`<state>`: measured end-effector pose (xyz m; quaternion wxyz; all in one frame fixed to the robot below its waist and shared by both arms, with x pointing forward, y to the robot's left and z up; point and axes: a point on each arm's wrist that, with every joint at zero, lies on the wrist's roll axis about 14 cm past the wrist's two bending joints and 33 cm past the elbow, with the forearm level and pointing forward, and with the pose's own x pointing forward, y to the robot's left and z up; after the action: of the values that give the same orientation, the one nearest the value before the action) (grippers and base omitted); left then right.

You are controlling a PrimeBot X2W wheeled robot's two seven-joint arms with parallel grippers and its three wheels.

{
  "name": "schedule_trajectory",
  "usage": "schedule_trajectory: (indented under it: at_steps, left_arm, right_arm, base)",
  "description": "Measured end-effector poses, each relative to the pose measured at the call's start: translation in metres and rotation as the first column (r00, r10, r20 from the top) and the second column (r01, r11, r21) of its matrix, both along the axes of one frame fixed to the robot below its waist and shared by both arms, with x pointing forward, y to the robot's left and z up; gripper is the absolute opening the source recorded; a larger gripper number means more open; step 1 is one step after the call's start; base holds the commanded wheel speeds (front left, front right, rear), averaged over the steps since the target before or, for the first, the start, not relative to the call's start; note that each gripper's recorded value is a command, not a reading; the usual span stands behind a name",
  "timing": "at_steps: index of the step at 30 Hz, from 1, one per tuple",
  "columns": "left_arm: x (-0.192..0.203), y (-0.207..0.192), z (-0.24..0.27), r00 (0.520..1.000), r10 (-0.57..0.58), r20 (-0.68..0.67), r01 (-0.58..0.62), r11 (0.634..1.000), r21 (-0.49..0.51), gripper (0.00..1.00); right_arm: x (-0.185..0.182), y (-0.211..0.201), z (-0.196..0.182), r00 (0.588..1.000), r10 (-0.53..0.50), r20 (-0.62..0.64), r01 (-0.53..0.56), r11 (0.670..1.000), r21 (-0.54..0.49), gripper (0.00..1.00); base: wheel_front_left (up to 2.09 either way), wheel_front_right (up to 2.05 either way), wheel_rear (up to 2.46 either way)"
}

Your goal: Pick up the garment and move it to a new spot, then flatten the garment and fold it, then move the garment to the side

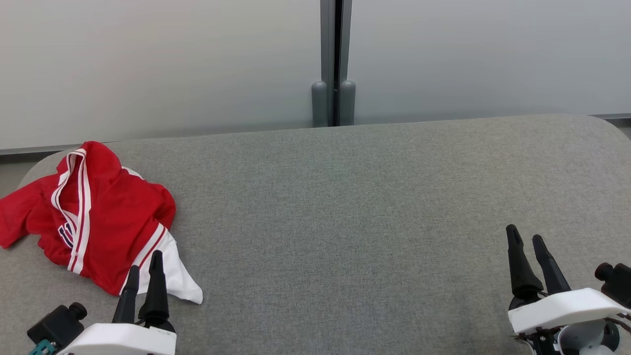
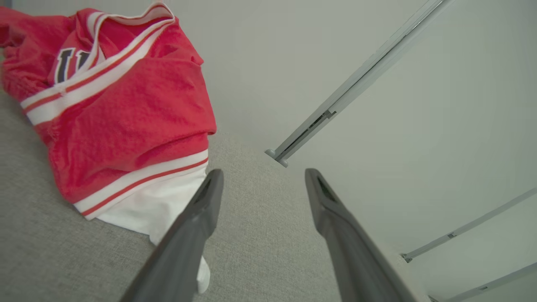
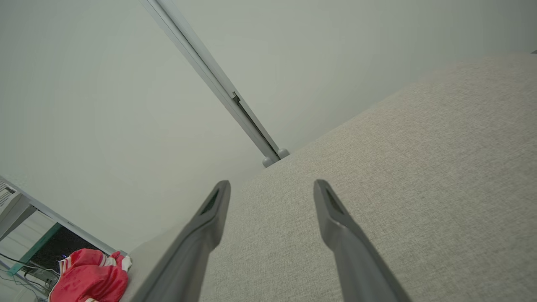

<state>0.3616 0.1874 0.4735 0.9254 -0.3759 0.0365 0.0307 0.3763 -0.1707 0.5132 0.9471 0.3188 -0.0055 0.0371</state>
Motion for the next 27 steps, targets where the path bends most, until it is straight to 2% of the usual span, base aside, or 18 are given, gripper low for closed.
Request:
schedule_trajectory:
  at_steps: [11, 27]
  left_arm:
    - [-0.005, 0.007, -0.001, 1.000, 0.003, 0.004, -0.004, 0.987, 0.158, 1.00]
    - [-0.006, 0.007, 0.002, 0.999, -0.026, 0.024, 0.016, 0.943, 0.332, 1.00]
  right_arm:
    - [-0.002, 0.007, 0.000, 0.999, 0.024, 0.021, -0.021, 0.990, -0.143, 1.00]
    - [-0.005, 0.012, 0.000, 0.998, 0.048, 0.046, -0.032, 0.952, -0.303, 1.00]
  base:
    - [0.00, 0.00, 0.00]
    - [0.00, 0.00, 0.00]
